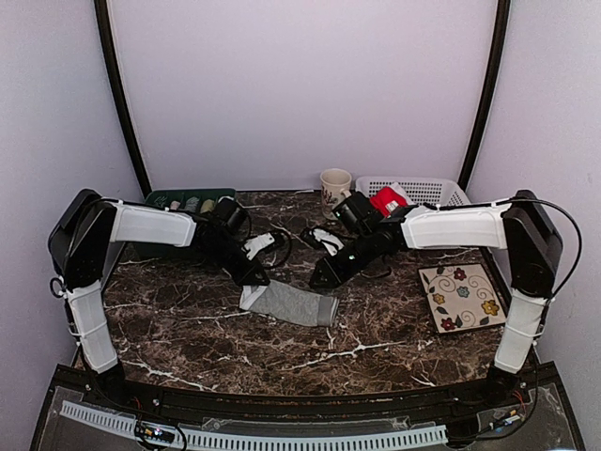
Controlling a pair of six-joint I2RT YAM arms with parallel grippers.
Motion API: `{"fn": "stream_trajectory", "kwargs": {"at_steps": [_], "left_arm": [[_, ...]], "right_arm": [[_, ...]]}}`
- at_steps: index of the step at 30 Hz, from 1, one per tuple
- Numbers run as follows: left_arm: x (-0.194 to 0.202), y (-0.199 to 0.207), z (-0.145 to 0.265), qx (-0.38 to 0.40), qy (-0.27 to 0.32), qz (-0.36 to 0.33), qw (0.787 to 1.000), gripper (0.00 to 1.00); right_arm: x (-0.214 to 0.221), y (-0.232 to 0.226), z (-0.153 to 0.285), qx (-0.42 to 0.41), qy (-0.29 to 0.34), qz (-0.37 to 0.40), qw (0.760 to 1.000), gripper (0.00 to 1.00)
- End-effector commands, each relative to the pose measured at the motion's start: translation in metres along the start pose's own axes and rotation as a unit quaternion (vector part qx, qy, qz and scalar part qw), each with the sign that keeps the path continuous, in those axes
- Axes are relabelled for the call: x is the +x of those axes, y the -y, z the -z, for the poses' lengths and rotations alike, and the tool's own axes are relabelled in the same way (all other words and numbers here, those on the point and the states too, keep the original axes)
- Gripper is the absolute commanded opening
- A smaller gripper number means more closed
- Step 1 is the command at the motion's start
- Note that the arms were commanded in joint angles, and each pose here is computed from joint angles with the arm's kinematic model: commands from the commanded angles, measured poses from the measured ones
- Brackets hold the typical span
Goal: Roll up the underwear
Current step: Smooth out the underwear at the center of the board.
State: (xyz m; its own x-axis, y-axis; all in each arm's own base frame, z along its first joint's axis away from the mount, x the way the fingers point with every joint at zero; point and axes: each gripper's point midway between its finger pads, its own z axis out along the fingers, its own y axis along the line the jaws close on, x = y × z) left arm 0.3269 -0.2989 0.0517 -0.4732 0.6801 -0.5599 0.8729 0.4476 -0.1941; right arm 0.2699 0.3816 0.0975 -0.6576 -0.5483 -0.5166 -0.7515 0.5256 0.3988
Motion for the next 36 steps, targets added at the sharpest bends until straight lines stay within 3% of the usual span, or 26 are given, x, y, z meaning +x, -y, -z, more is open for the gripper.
{"fn": "stream_trajectory", "kwargs": {"at_steps": [1, 8, 20, 24, 28, 32, 36], "left_arm": [[0.008, -0.002, -0.006, 0.006, -0.021, 0.018, 1.0, 0.0], [0.007, -0.006, -0.015, 0.009, -0.024, 0.03, 0.999, 0.01], [0.018, -0.023, -0.023, -0.019, -0.048, 0.052, 0.997, 0.04], [0.013, -0.029, -0.014, -0.036, -0.04, 0.059, 0.997, 0.17], [-0.006, -0.035, 0.014, -0.061, 0.006, 0.075, 0.995, 0.36], [-0.019, -0.034, 0.048, -0.093, 0.058, 0.084, 0.99, 0.5], [-0.028, -0.018, 0.073, -0.085, 0.098, 0.108, 0.986, 0.55]], "right_arm": [[0.012, 0.001, -0.012, -0.005, -0.023, 0.005, 1.0, 0.21], [0.032, 0.015, -0.032, 0.009, -0.056, -0.004, 0.998, 0.2], [0.082, 0.061, -0.043, 0.109, -0.138, -0.021, 0.984, 0.1], [0.094, 0.066, -0.042, 0.122, -0.151, -0.029, 0.981, 0.08], [0.079, 0.059, -0.03, 0.122, -0.131, -0.034, 0.983, 0.1], [0.037, 0.041, -0.002, 0.116, -0.071, -0.04, 0.99, 0.26], [0.005, 0.018, 0.021, 0.083, -0.02, -0.043, 0.995, 0.36]]}}
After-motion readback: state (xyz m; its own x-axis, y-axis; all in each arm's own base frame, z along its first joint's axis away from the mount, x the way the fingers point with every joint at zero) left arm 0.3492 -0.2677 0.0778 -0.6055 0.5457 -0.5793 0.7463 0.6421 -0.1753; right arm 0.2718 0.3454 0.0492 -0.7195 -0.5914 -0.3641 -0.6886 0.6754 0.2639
